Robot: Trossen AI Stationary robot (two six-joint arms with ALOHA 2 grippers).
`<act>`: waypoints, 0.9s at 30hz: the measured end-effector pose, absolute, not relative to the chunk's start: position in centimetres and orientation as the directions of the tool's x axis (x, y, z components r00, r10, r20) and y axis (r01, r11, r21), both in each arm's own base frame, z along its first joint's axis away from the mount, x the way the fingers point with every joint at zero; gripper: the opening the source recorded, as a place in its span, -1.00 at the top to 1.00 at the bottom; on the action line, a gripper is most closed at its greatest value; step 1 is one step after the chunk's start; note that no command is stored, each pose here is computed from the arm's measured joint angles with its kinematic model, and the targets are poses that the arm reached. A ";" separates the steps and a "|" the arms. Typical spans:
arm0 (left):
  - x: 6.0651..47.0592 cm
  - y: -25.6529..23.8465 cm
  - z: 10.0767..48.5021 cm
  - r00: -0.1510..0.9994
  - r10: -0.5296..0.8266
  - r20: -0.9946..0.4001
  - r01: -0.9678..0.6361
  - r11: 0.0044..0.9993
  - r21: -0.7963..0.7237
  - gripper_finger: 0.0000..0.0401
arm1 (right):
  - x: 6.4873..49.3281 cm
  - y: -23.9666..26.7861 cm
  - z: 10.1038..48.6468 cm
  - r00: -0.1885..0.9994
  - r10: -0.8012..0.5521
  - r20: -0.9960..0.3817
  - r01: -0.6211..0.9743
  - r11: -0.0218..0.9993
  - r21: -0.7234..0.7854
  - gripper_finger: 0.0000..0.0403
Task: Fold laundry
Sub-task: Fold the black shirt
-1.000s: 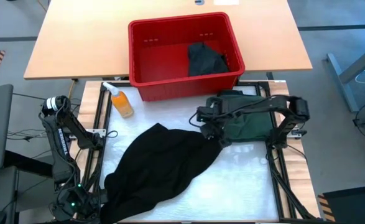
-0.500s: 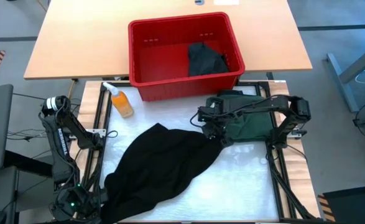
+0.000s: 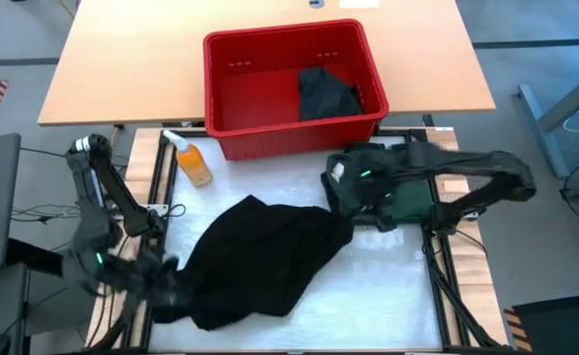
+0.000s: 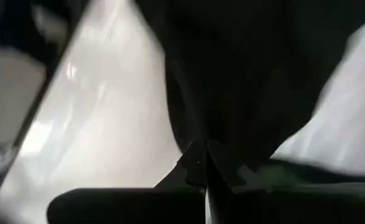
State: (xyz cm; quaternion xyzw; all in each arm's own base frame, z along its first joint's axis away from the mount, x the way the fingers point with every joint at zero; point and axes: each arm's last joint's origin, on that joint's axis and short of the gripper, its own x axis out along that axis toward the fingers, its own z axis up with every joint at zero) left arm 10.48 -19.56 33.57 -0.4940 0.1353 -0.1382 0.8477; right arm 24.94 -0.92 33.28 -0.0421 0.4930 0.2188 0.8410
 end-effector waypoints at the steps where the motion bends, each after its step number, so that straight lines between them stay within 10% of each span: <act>1: 10.3 -18.8 34.6 0.944 -0.329 -0.036 0.147 0.514 -0.845 1.00 | 24.1 -0.9 34.5 0.484 0.321 -0.814 -0.404 0.907 0.118 0.93; 10: 7.2 -10.7 42.4 0.931 -0.058 0.361 0.252 0.815 -0.521 1.00 | 15.2 -2.6 44.0 0.954 -0.035 -0.298 -0.025 0.981 -0.195 0.93; 19: 3.7 -2.6 47.0 0.852 0.103 0.513 0.114 0.920 -0.375 1.00 | 13.1 -6.0 49.0 0.924 -0.329 0.196 0.367 0.907 -0.207 0.93; 27: 2.6 -0.3 51.9 0.874 -0.057 0.482 0.156 0.974 -0.167 1.00 | 12.9 -6.6 51.4 0.950 -0.272 0.151 0.287 0.954 -0.084 0.93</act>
